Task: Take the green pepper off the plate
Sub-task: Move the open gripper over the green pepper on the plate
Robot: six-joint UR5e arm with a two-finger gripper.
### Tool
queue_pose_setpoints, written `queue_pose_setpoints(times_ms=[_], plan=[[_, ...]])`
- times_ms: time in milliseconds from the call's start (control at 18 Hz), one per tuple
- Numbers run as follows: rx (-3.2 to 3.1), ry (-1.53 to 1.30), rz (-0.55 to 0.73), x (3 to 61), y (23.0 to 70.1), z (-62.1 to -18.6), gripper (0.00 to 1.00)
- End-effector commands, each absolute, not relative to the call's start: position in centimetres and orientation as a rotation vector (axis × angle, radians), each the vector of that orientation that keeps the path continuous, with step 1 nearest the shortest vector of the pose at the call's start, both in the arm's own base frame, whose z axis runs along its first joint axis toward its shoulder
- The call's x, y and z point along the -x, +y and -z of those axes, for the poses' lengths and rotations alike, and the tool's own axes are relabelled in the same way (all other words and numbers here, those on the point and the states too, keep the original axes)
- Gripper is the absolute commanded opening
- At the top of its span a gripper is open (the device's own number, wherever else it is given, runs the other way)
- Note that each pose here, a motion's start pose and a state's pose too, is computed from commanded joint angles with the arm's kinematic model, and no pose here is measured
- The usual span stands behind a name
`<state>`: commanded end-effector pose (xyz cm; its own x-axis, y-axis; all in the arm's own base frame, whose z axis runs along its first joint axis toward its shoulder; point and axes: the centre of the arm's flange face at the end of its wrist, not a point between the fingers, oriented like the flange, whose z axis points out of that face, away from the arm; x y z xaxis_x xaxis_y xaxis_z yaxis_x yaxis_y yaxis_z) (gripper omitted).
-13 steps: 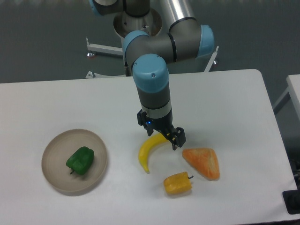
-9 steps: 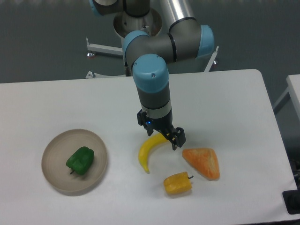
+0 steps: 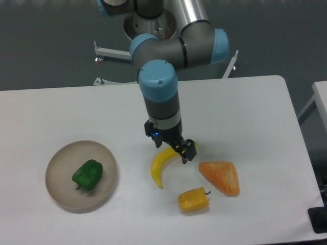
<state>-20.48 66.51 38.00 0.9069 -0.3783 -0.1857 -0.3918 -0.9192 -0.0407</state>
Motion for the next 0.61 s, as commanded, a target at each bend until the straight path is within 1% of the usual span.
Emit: queue_pose_setpoints(times_ms=[56,167,389,500,611], plan=[[2.990,0.592,-0.255,19.7,66.7,-37.9,1.00],[2.965,0.568,-0.180,18.6,67.1,-37.8,1.00],[2.910,0.429,0.032,16.8,68.0,-37.1,1.00],[2.914,0.374,0.091,14.7,69.0,-36.1,1.00],[2.936,0.329,0.121,12.4,70.0,-34.7,1.00]])
